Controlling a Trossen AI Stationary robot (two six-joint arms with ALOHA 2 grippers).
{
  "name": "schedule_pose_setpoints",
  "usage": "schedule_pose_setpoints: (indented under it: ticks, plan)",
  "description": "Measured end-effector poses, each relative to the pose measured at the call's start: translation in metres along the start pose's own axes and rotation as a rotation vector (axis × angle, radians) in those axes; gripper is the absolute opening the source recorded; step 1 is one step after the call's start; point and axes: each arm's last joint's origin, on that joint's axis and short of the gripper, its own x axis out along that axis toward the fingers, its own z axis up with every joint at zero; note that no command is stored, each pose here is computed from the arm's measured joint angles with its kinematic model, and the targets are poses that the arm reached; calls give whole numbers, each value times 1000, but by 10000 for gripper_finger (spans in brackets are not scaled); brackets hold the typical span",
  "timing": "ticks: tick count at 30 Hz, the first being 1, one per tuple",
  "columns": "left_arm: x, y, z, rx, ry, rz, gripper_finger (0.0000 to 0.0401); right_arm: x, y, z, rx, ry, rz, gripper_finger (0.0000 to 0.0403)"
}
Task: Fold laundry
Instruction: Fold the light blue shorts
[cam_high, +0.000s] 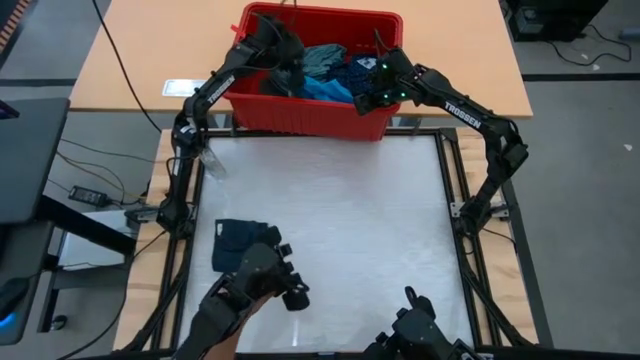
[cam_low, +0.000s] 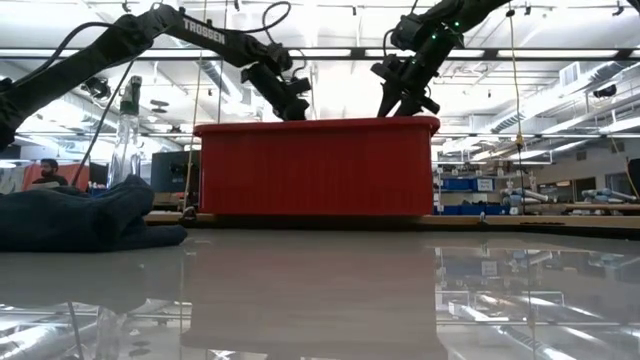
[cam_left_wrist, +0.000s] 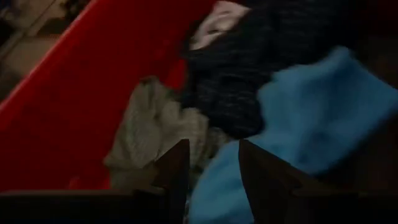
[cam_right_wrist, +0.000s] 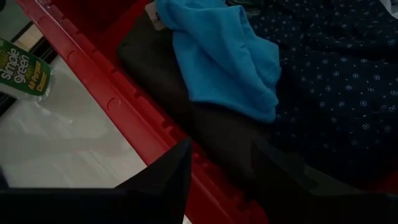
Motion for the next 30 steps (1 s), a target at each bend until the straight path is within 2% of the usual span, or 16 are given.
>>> schedule_pose_setpoints:
  ticks: [4, 7, 12, 17, 23, 30]
  plan:
    - [-1, 9, 1, -51, -46, 44, 142, 0, 0, 0, 3, 0, -1, 174]
    - [6, 7, -5, -4, -49, 11, 142, 0, 1, 0, 5, 0, -1, 174]
    - [25, 0, -31, 64, 5, -50, 142, 0, 1, 0, 8, -3, -13, 174]
    - [45, -7, -64, 40, 70, -74, 142, 0, 1, 0, 8, -5, -22, 174]
    - [47, -23, -74, 14, 156, -186, 142, 0, 1, -1, 8, 1, -23, 174]
    - [46, -53, -71, -42, 184, -412, 142, 0, 0, -2, 9, 7, -27, 174]
